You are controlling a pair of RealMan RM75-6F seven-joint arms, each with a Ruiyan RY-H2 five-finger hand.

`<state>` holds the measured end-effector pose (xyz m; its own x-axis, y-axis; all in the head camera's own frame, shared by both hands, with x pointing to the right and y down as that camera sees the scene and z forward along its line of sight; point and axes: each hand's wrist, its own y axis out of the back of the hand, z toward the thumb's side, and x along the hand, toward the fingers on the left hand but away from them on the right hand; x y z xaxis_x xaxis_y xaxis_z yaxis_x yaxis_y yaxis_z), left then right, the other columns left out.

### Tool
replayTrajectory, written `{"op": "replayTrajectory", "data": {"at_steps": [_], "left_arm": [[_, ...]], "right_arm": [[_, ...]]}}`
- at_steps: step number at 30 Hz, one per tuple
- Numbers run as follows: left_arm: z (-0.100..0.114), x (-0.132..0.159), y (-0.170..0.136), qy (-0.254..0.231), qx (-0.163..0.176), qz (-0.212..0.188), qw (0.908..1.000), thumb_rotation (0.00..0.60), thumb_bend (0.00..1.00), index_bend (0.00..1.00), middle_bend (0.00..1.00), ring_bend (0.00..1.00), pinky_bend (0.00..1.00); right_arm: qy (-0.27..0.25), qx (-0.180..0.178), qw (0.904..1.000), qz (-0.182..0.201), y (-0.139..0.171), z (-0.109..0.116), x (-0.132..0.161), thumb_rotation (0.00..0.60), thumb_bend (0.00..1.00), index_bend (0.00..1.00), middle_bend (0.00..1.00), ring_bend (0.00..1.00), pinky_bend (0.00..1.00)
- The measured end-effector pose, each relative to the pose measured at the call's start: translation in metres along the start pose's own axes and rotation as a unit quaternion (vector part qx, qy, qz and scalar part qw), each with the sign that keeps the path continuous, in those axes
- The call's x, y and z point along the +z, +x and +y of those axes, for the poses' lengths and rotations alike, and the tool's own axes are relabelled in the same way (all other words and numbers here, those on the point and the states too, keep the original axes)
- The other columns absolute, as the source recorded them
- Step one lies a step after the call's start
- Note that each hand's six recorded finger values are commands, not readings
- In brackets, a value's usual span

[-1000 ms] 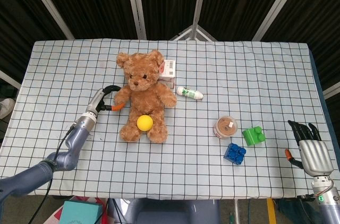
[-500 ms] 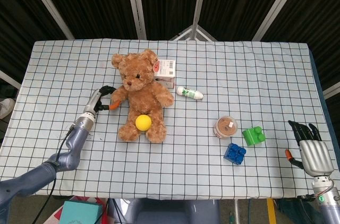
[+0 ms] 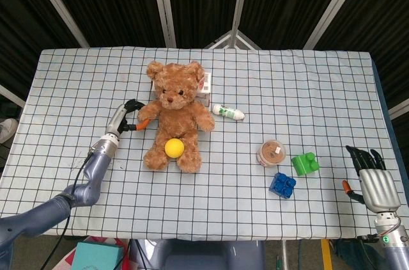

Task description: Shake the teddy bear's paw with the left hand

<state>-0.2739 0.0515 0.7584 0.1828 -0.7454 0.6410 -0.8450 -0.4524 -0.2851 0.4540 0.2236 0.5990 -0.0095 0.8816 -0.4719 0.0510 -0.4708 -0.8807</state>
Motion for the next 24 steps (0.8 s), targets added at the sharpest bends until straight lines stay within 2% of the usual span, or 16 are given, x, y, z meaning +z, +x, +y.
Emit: {"op": "replayTrajectory", "data": {"at_steps": [11,20,24], "left_arm": [[0.002,-0.016,0.001,0.004,0.001,0.026,0.9996,0.6,0.47,0.4,0.42,0.0,0.08],[0.001,0.001,0.0,0.01,0.0,0.001,0.9999,0.6,0.47,0.4,0.42,0.0,0.08],[-0.001,-0.004,-0.002,0.023,-0.005,0.009,0.9997,0.6,0.47,0.4,0.42,0.0,0.08]], "right_arm": [[-0.001,-0.004,1.0,0.002,0.001,0.002,0.001,0.6,0.37,0.01,0.14,0.13,0.06],[-0.003,-0.004,1.0,0.001,0.001,0.003,0.0,0.6,0.37,0.01,0.14,0.13,0.06],[-0.002,-0.002,1.0,0.002,0.001,0.002,0.001,0.6,0.37,0.01,0.14,0.13,0.06]]}}
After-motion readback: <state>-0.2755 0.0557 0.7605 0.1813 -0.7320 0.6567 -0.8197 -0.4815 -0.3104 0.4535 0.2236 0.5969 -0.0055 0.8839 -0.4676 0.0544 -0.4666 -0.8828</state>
